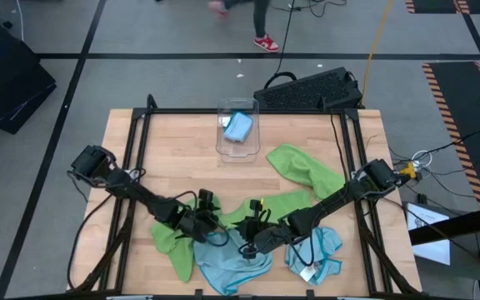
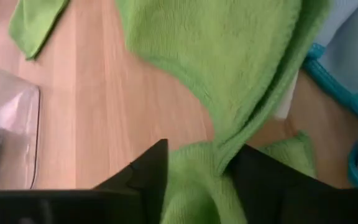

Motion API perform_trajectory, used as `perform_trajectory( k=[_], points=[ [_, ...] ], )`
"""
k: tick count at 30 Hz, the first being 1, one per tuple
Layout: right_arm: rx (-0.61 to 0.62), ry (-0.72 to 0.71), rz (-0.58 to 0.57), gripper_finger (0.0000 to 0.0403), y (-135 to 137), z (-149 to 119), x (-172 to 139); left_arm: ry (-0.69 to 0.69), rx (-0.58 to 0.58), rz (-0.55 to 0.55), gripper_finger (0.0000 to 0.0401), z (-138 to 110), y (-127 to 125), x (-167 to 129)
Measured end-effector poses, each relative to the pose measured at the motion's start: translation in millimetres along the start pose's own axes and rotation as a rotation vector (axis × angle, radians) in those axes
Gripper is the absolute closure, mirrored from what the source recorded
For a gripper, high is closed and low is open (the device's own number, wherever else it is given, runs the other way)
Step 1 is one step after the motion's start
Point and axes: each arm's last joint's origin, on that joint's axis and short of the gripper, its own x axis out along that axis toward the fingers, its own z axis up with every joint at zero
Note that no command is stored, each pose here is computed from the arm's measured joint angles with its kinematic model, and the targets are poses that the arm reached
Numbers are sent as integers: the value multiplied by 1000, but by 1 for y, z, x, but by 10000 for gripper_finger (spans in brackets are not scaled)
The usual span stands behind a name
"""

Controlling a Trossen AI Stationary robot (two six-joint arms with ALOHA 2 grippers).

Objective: Fold microfiber towels
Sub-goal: Fold the center green towel

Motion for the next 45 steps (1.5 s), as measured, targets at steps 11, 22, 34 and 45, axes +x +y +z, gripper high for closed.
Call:
perform_trajectory(
  k=[11, 22, 34, 45],
  points=[
    [12, 20, 39, 400, 2, 3, -10, -107, 60, -69, 391, 12, 0, -6],
    [-31, -60, 51, 398, -6, 41, -73, -351, 1, 79, 398, 56, 35, -69],
    [-72, -305, 26, 397, -98, 113, -154, -659, -169, 298, 399, 71, 113, -126],
    [-38, -490, 205, 397, -188, 139, -160, -923, -282, 412, 400, 75, 182, -140]
  ],
)
